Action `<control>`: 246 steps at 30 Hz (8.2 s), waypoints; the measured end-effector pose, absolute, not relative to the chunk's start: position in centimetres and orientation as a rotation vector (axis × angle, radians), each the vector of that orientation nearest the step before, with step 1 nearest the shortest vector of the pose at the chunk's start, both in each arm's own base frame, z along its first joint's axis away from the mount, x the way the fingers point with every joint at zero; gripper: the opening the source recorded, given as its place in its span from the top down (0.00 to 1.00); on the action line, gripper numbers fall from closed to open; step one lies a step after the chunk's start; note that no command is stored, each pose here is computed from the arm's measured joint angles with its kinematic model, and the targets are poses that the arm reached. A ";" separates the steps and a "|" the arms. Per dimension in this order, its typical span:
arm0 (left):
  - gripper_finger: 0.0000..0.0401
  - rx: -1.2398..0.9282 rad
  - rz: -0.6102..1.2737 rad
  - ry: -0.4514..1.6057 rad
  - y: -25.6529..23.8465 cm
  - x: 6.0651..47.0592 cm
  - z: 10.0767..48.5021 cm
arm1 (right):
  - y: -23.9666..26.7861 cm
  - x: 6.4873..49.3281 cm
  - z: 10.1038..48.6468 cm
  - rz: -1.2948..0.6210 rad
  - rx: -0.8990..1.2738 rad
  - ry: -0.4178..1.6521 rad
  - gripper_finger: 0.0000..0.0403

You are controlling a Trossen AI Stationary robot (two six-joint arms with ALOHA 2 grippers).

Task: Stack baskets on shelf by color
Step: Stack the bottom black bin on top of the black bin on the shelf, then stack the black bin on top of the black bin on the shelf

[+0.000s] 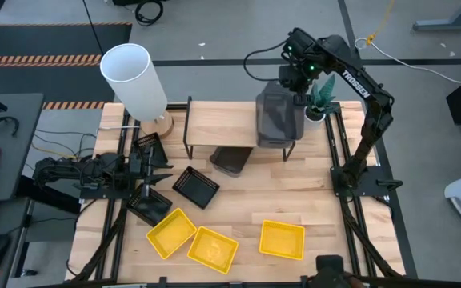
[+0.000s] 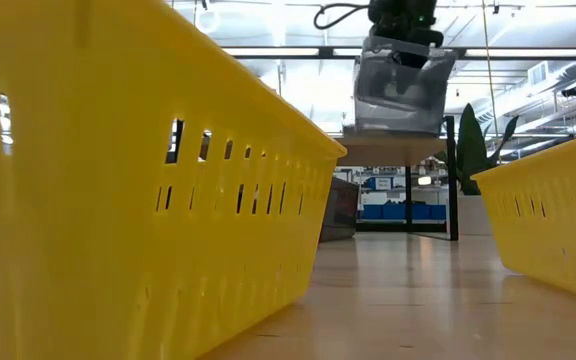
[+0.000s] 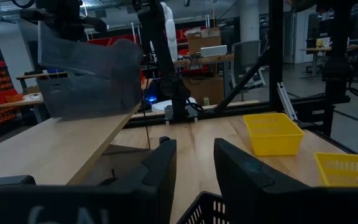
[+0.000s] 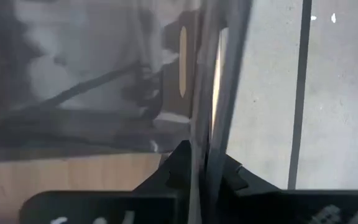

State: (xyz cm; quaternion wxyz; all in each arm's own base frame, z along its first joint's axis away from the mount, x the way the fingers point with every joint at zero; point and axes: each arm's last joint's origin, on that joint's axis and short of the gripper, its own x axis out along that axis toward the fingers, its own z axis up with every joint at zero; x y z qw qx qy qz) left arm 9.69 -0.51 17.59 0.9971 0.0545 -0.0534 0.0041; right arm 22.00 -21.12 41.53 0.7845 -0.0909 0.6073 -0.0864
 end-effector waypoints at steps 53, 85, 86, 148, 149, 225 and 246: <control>0.71 0.109 0.008 -0.108 -0.5 9.7 17.6 | -24.3 23.8 38.0 -0.209 -0.071 1.401 0.64; 0.71 -1.154 0.078 -0.252 0.0 9.6 18.1 | -15.2 25.0 48.2 -0.347 0.112 0.815 0.65; 0.71 -1.166 0.081 -0.256 0.1 9.6 18.1 | -14.6 24.9 48.4 -0.334 0.112 0.807 0.65; 0.72 -0.590 -0.141 -0.001 -1.5 13.7 39.0 | 4.1 42.6 28.9 -0.156 0.154 1.043 0.60; 0.72 -0.587 -0.143 -0.011 -1.4 13.4 39.1 | 4.1 42.7 28.6 -0.165 0.148 1.048 0.59; 0.72 -0.575 -0.166 -0.259 -1.1 11.5 41.4 | 10.6 41.9 16.7 -0.166 0.079 1.319 0.72; 0.72 -0.578 -0.165 -0.253 -1.1 11.6 41.3 | 14.4 40.2 28.4 0.376 0.194 1.384 0.98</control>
